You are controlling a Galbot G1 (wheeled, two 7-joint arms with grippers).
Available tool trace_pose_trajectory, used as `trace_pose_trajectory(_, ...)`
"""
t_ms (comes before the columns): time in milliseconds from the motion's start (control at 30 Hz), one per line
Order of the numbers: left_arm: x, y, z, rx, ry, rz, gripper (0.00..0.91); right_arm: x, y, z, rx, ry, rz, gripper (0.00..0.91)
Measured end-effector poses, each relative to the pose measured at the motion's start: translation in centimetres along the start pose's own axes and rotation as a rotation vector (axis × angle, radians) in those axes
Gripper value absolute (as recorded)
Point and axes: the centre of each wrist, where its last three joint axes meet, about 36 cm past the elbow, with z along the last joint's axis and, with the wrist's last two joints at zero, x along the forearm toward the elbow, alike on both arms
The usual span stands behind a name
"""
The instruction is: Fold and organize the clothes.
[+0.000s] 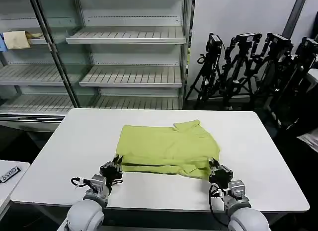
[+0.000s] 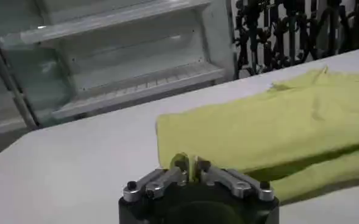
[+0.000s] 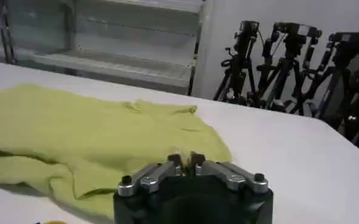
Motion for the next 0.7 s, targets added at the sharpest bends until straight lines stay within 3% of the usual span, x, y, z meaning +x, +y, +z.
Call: trace_pose_trajectory(700, 1.1, 0.5, 2.0, 0.079, 0.066, -0.034, 0.907, 2.3, -1.5, 2.1, -0.042, 0.092, 0.070, 0.907)
